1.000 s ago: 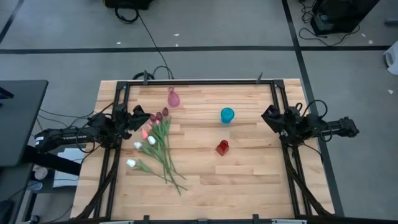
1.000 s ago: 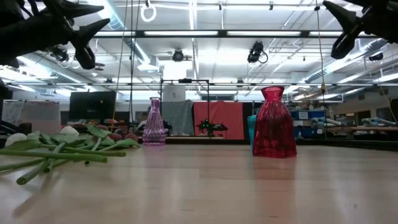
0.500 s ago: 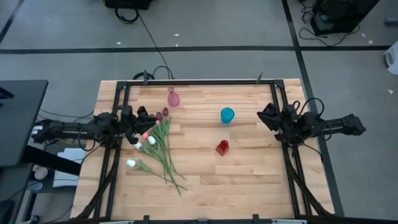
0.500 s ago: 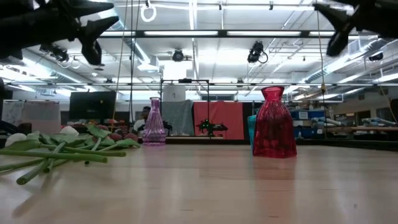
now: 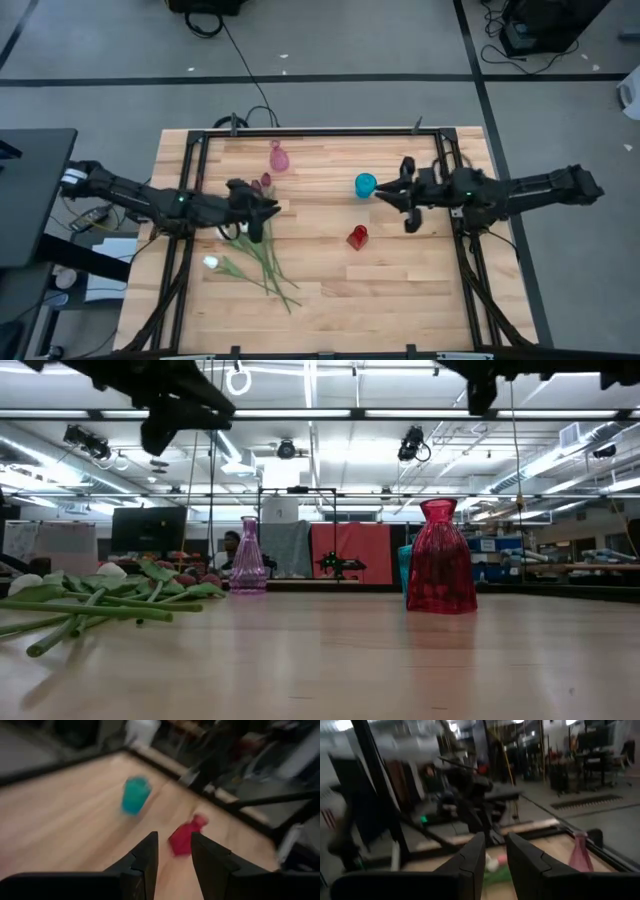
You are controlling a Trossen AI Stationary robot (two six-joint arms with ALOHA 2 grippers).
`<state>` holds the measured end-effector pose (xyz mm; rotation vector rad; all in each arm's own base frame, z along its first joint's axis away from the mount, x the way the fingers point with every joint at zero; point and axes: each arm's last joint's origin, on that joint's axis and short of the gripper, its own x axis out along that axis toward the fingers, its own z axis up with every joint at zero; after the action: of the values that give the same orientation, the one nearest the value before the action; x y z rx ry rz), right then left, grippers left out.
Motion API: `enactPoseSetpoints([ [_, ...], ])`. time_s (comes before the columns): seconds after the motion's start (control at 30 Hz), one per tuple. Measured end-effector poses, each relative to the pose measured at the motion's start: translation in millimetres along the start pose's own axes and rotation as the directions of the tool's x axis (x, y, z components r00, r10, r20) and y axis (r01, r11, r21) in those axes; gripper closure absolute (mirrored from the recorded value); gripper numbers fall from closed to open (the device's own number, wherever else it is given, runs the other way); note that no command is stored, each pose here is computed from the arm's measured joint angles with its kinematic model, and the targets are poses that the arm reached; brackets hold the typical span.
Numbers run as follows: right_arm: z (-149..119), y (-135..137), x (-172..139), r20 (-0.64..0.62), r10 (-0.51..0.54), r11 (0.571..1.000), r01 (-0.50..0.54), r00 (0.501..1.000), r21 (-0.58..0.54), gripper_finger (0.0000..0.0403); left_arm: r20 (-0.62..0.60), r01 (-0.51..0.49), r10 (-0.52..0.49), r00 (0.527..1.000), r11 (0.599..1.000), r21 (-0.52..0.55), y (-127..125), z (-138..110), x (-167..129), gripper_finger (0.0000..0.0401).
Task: Sort flowers into vase by color
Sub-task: Put the left red tulip into the blue vase
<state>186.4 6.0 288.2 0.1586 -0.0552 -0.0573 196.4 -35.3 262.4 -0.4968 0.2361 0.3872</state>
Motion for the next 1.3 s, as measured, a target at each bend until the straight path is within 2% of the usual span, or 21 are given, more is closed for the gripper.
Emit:
enactPoseSetpoints([
  [0.17,-9.4,-0.2,20.9,-0.155,-0.006,0.997,-0.005,0.988,-0.076,0.0312,-0.145,-0.169,0.157,0.977,0.982,-0.080,-8.6,-12.6,3.2,0.0282],
  [0.3,-15.8,-3.3,31.8,-0.244,0.027,0.996,-0.048,0.969,-0.081,0.0312,-0.211,-0.241,0.206,0.956,0.957,-0.158,-8.3,-23.6,8.9,0.0282],
  [0.43,-21.7,-7.8,38.3,-0.280,0.037,0.994,-0.065,0.959,-0.090,0.0312,-0.317,-0.302,0.223,0.922,0.926,-0.225,-6.9,-37.4,16.5,0.0282],
  [0.6,-23.0,-13.1,39.8,-0.289,0.019,0.992,-0.053,0.957,-0.111,0.0312,-0.453,-0.418,0.273,0.849,0.871,-0.257,-2.9,-57.1,25.6,0.0285],
  [0.77,-23.9,-14.1,39.7,-0.301,0.034,0.989,-0.074,0.953,-0.124,0.0312,-0.577,-0.547,0.347,0.739,0.809,-0.215,6.0,-73.2,29.7,0.0299],
  [0.87,-25.3,-14.3,40.7,-0.308,0.032,0.987,-0.078,0.951,-0.139,0.0312,-0.609,-0.591,0.369,0.702,0.779,-0.209,10.5,-75.4,31.6,0.0307],
  [1.1,-28.6,-14.8,43.8,-0.317,0.030,0.986,-0.080,0.948,-0.144,0.0312,-0.605,-0.637,0.419,0.677,0.746,-0.196,19.0,-73.5,35.8,0.0309],
  [1.2,-29.5,-14.9,44.7,-0.319,0.030,0.986,-0.080,0.947,-0.144,0.0312,-0.608,-0.681,0.472,0.639,0.715,-0.159,26.5,-73.7,36.9,0.0294],
  [1.3,-28.3,-14.7,45.1,-0.307,0.031,0.986,-0.079,0.951,-0.145,0.0312,-0.605,-0.698,0.486,0.631,0.696,-0.168,31.0,-72.6,42.0,0.0266],
])
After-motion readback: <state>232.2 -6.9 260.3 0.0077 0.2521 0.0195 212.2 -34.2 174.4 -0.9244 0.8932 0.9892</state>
